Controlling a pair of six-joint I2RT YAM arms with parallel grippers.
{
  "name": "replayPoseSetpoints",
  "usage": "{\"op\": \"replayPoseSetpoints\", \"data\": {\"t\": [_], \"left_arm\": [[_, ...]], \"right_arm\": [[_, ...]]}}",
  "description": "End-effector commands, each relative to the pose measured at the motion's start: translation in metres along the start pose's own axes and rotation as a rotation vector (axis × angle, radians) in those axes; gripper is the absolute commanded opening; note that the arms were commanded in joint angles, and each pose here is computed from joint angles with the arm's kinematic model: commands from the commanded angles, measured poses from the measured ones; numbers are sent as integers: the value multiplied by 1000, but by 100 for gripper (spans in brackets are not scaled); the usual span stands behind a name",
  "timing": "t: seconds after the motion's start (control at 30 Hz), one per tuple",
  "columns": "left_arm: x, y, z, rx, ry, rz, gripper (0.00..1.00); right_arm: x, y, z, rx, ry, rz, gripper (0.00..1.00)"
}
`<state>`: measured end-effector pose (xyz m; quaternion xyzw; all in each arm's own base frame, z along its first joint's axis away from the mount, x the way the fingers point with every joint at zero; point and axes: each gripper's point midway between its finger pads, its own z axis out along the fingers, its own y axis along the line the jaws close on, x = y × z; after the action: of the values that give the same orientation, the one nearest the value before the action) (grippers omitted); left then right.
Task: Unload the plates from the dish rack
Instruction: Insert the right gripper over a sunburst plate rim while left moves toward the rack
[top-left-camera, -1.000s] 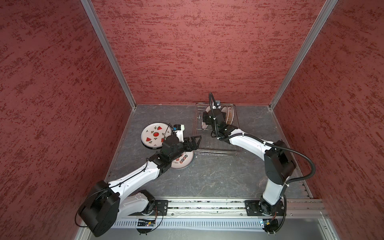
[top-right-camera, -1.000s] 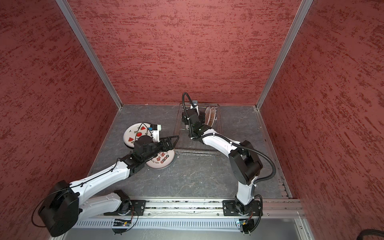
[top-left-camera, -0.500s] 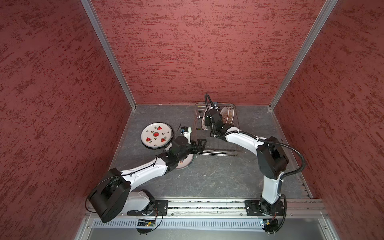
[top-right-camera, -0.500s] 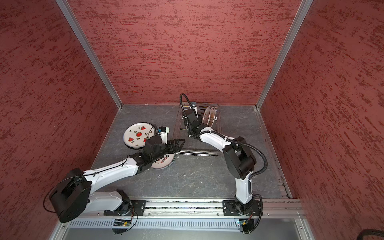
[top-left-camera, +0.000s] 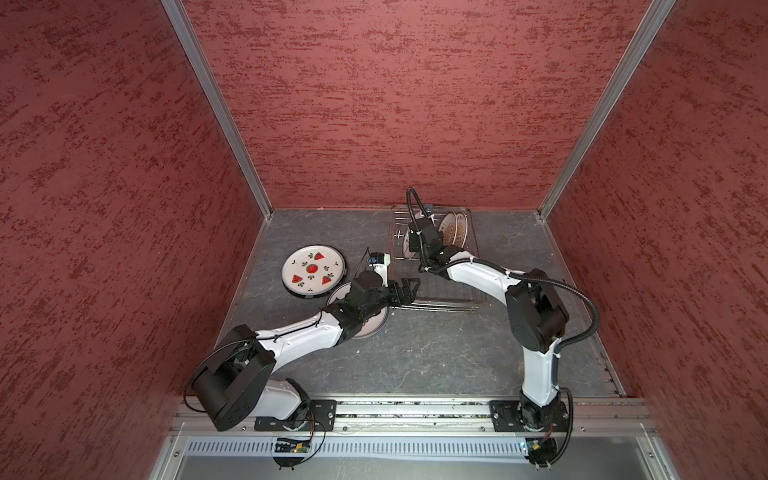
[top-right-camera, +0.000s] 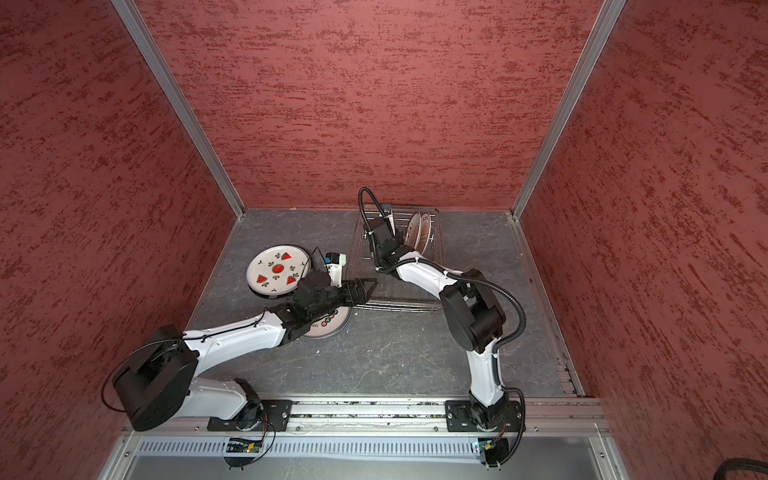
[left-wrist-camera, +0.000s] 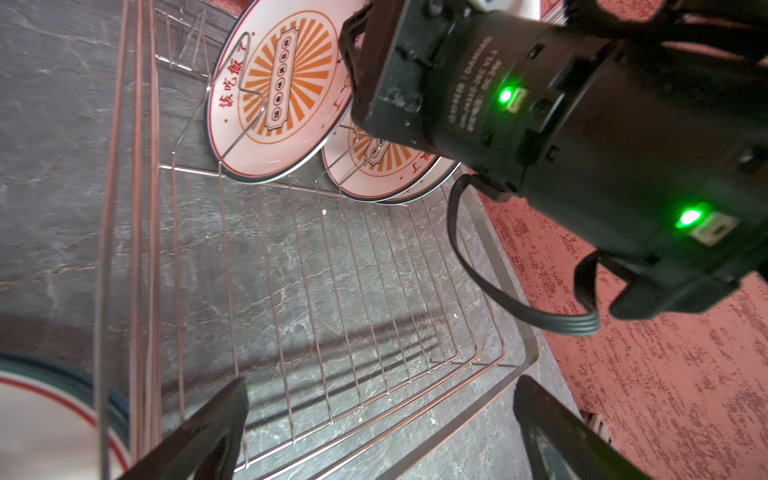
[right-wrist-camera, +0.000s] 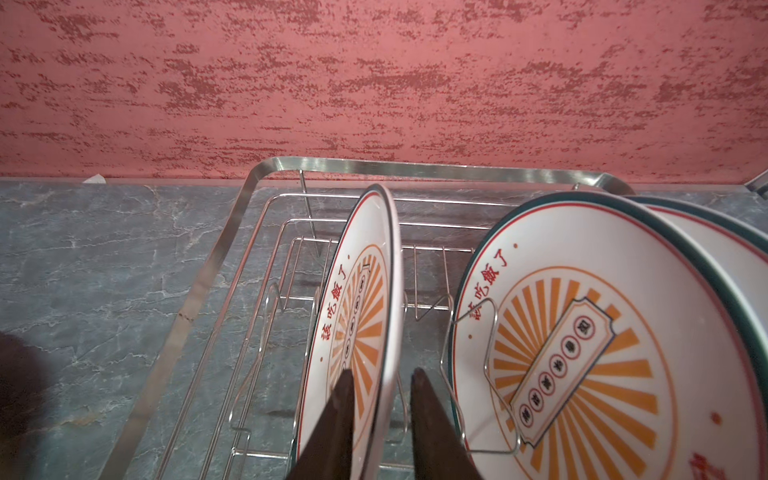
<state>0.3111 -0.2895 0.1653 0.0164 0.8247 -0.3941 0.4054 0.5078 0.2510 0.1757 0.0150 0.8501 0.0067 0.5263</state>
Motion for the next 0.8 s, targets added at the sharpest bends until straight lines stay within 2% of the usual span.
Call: {"op": "replayPoseSetpoints", "data": {"t": [0.0,0.1,0.2,0.33,0.47,0.63,0.77], "left_arm": [[17,1,9,17,70,-27,99],[21,3,15,10,74,-37,99],[29,5,22,-58,65,-1,99],[37,-6,30,-5,108,-7,99],[25,-5,25,-15,73,-11,100],[2,-19,10,85,63,-20,99],[-21,-15,-10,124,4,-38,99]], "right_arm": [[-5,-10,4,29,2,5,19],[-6,-16,5,38,0,1,16],[-8,-21,3,35,-10,-4,14],[-10,-21,0,16,-19,-15,10],[-13,-17,-3,-15,-34,-20,7],[-24,-22,-9,4,-72,-5,4],[-31,-24,-14,10,-89,4,1]]}}
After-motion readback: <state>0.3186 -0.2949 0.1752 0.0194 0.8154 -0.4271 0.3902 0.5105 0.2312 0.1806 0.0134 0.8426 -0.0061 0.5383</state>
